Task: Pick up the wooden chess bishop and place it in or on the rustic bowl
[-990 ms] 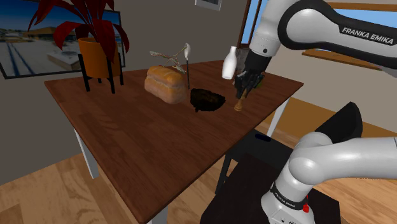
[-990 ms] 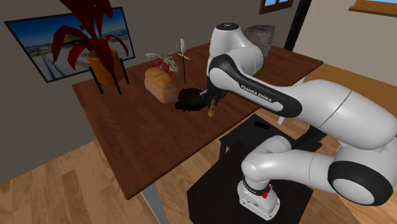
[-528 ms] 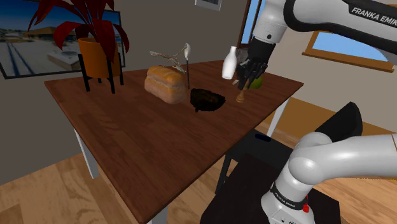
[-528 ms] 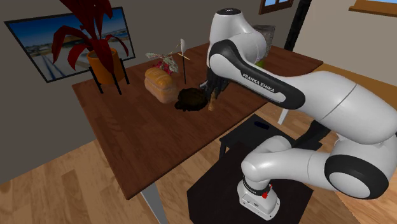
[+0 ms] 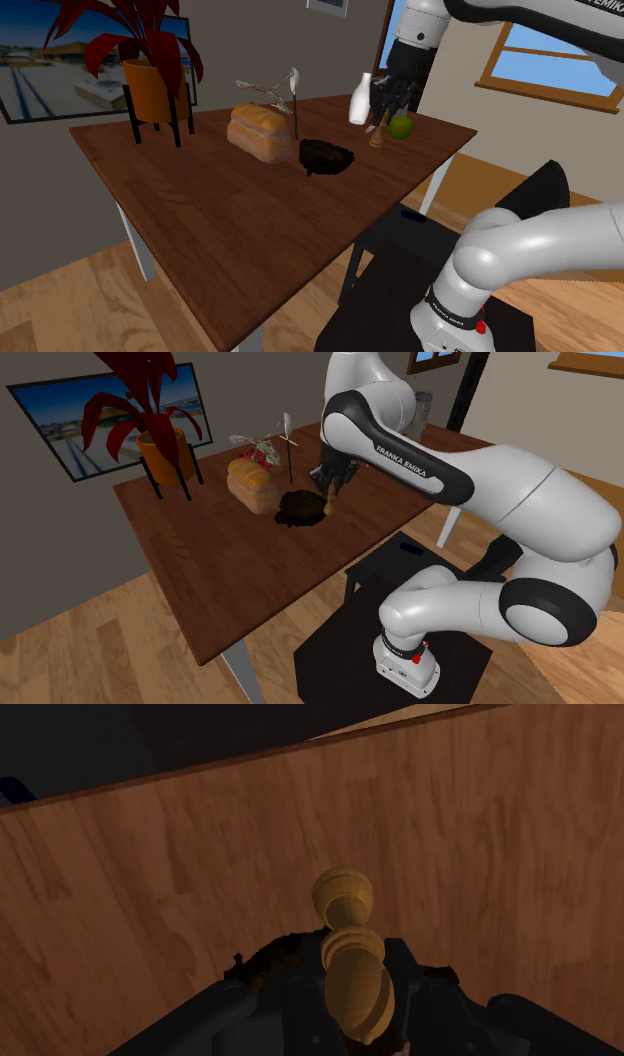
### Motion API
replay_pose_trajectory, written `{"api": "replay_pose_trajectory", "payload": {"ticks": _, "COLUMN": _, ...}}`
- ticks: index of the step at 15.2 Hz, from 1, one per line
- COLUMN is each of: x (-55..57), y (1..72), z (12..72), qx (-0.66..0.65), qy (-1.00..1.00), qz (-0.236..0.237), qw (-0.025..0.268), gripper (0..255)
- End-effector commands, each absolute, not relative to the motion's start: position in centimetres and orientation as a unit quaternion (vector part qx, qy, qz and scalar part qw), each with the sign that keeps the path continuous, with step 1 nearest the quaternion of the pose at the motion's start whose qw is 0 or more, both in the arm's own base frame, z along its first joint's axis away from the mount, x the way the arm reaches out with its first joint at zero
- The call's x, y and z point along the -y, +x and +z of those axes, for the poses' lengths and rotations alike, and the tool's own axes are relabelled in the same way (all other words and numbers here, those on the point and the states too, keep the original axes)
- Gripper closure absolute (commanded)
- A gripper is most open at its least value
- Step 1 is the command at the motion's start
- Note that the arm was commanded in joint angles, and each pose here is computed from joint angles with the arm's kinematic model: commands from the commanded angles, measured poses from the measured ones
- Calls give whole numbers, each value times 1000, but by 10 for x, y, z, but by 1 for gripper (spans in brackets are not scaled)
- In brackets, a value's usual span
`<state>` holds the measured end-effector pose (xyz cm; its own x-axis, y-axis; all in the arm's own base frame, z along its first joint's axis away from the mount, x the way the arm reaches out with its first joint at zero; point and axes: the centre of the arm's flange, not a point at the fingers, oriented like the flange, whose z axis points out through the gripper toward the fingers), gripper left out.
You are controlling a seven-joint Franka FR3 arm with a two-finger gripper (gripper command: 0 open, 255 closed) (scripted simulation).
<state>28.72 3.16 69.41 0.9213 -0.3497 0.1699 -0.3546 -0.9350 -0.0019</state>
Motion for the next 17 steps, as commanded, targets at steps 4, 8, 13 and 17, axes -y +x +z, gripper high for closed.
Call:
{"api": "replay_pose_trajectory", "payload": {"ticks": 4, "x": -16, "y": 348, "z": 701, "qx": 180, "qy": 980, "qz": 84, "qw": 14, "gripper": 255}}
{"api": "replay_pose_trajectory", "payload": {"ticks": 8, "x": -4, "y": 399, "z": 706, "qx": 180, "qy": 980, "qz": 84, "qw": 14, "gripper": 255}}
{"api": "replay_pose_trajectory", "payload": {"ticks": 13, "x": 11, "y": 469, "z": 712, "qx": 180, "qy": 980, "qz": 84, "qw": 14, "gripper": 255}}
{"api": "replay_pose_trajectory", "payload": {"ticks": 17, "x": 11, "y": 469, "z": 691, "qx": 180, "qy": 980, "qz": 84, "qw": 14, "gripper": 255}}
